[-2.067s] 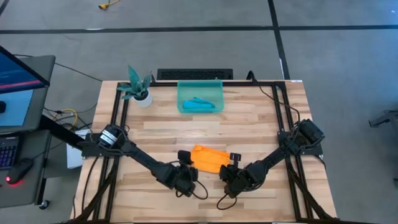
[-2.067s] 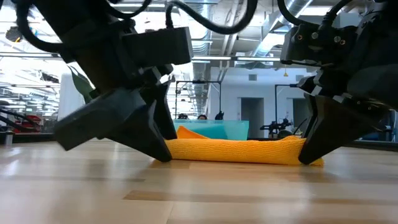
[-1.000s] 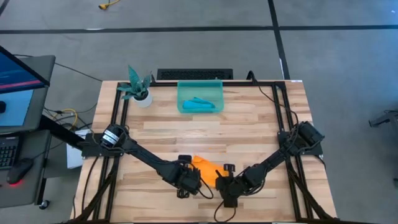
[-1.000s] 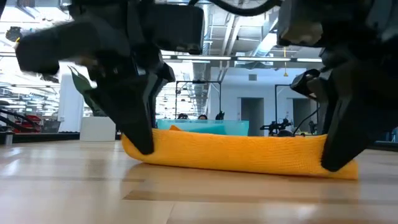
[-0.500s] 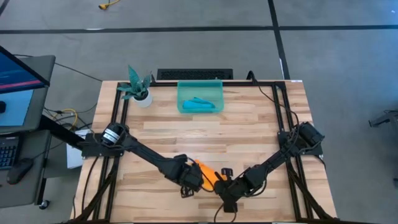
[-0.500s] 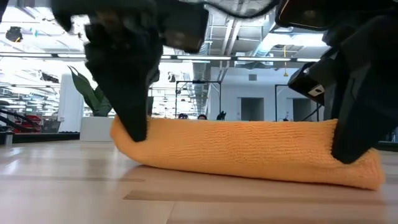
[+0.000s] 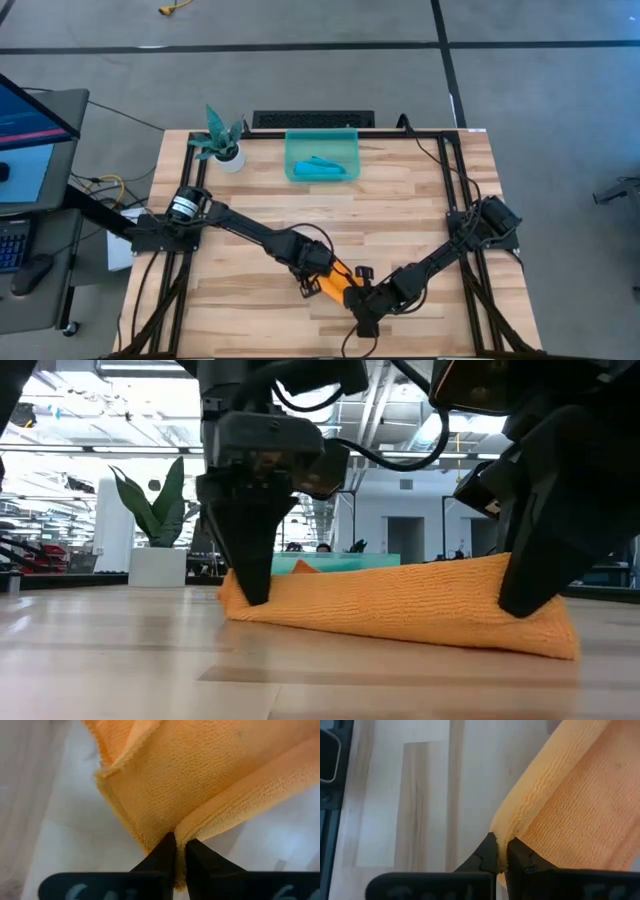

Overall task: Roll microfiber towels into tight, uniform cylinder then place into a basket
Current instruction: Roll the orange microfiber cloth

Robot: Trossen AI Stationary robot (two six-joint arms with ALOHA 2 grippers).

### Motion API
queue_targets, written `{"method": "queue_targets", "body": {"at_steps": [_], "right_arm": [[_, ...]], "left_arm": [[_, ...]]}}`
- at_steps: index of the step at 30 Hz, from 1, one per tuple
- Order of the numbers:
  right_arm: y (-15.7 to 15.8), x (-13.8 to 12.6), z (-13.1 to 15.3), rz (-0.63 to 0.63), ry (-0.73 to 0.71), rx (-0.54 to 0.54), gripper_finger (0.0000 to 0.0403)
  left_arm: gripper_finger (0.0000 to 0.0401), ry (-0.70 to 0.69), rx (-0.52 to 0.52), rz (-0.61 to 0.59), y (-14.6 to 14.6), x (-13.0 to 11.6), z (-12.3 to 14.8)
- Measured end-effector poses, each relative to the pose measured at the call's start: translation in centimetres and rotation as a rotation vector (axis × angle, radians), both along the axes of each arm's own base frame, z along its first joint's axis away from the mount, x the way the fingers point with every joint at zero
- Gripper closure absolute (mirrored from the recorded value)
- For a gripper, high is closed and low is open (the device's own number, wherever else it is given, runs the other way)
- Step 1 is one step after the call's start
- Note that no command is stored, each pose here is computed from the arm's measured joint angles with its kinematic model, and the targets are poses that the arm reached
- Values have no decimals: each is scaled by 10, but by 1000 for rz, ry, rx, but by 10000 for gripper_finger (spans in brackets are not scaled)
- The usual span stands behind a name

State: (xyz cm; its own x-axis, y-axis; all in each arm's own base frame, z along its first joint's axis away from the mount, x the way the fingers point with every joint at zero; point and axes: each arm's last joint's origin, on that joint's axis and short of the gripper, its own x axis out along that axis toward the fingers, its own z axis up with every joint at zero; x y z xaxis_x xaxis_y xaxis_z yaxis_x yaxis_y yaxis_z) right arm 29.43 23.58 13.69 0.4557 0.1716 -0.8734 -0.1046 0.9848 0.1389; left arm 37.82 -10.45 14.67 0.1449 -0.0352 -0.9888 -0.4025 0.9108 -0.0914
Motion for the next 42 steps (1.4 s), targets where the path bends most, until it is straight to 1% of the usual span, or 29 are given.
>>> {"method": "queue_targets", "body": {"at_steps": [3,6,8,10,14,18,21,23,25,28,32,34,36,39,42], "right_arm": [[-1,1,0,-41,-15,-14,366],[-3,0,0,-59,-8,-26,346],[-3,-3,-1,-44,31,-16,327],[-2,-6,-2,-38,57,-18,309],[-5,-10,-5,-74,140,0,285],[-3,-11,-2,-64,151,-15,282],[2,-6,7,-7,111,-20,290],[8,-2,15,36,59,-31,296],[11,3,23,62,-16,-81,303],[15,7,32,82,-138,-215,312],[11,10,36,38,-248,-403,322],[7,13,37,-2,-280,-461,326],[1,15,36,-21,-279,-478,328],[-9,16,29,-62,-241,-483,329],[-19,16,22,-117,-187,-459,329]], "left_arm": [[387,1,1,2,2,0,0],[387,-2,5,-7,0,0,-1],[387,16,34,-8,-1,-3,-2],[387,23,39,-10,-1,-4,-2],[387,24,55,-10,-1,-5,-2],[387,23,54,-14,-1,-4,-2],[387,22,53,-14,-1,-4,-2],[387,22,52,-15,-1,-4,-2],[387,22,52,-16,-2,-4,-2],[387,21,51,-18,-2,-4,-2],[387,20,50,-18,-2,-4,-2],[387,20,49,-19,-2,-4,-2],[387,20,49,-19,-2,-4,-2],[387,19,50,-19,-2,-4,-2],[387,17,56,-19,-2,-4,-2]]}}
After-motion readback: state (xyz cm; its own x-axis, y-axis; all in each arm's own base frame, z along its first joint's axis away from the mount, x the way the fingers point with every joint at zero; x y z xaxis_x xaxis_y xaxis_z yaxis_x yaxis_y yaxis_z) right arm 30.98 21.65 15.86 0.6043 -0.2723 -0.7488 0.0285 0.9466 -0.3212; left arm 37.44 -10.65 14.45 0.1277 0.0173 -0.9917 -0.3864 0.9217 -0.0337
